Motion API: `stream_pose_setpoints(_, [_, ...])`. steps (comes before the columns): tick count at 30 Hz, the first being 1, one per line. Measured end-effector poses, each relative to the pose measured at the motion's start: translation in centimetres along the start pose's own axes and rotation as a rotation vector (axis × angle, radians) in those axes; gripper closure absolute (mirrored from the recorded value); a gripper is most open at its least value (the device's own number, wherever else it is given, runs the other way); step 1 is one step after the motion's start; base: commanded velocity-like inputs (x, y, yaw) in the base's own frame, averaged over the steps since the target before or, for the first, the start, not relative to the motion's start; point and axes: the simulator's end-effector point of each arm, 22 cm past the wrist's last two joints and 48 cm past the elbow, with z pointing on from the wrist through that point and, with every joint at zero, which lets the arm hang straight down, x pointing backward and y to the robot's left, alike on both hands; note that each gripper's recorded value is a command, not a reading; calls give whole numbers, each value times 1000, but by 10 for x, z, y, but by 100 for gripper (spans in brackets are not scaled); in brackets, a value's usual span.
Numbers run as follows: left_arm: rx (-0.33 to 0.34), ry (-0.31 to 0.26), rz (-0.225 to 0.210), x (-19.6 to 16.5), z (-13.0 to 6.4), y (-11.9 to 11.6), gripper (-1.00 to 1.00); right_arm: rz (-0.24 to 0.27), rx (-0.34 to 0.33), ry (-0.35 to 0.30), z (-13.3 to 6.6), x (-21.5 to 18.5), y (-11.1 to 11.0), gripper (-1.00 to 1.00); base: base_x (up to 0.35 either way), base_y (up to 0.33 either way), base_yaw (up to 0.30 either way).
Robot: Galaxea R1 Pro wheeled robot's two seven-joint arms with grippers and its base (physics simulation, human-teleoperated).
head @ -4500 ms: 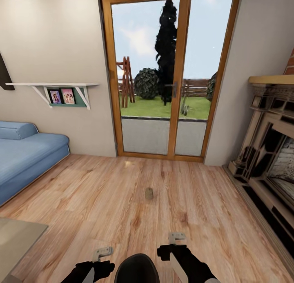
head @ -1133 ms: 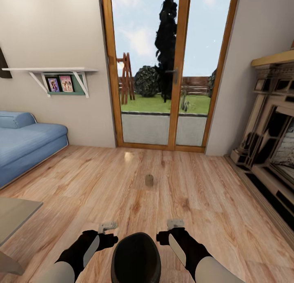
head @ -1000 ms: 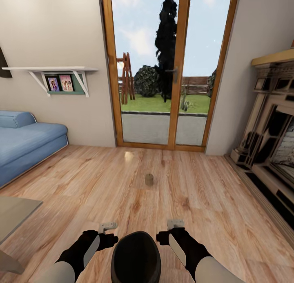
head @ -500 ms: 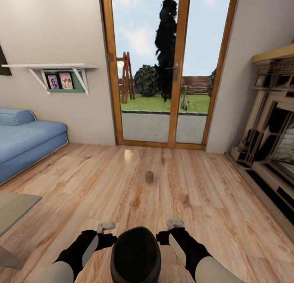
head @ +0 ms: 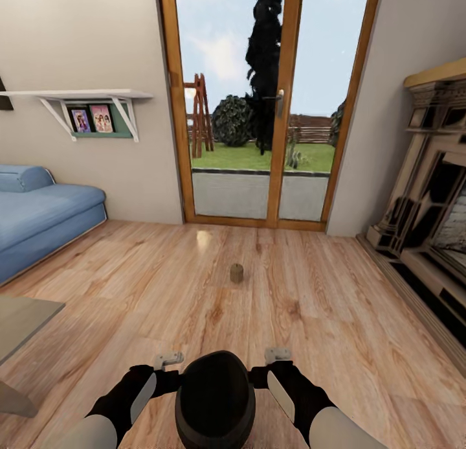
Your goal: Place each of the two pumpkins and all three candles from the living room inside a cabinet in the living room (use any cabinet), then make sure every cabinet is closed, and position the cauldron so it is next to a table in the living room.
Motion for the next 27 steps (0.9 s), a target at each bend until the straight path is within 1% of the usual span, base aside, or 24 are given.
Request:
stream_pose_setpoints(4, [5, 17, -1, 7, 6, -4, -100, 1, 0, 16, 6, 7, 0, -100, 0, 0, 0])
stream_pose_setpoints(10, [3, 41, -3, 18, 15, -3, -100, 4, -4, 34, 15, 16, 0, -100, 0, 0, 0])
stream_pose_setpoints(16, [7, 41, -4, 18, 15, -4, -100, 4, -115, 17, 14, 13, 25, -100, 0, 0, 0])
stream_pose_setpoints(19, [7, 40, -5, 18, 15, -5, -100, -1, -130, 15, 13, 13, 29, -100, 0, 0, 0])
stream_pose_setpoints(24, [12, 40, -6, 18, 15, -6, -100, -3, -136, 14, 13, 12, 30, -100, 0, 0, 0])
stream_pose_setpoints(27, [17, 52, -8, 23, 19, -6, -100, -3, -136, 27, 17, 18, 30, -100, 0, 0, 0])
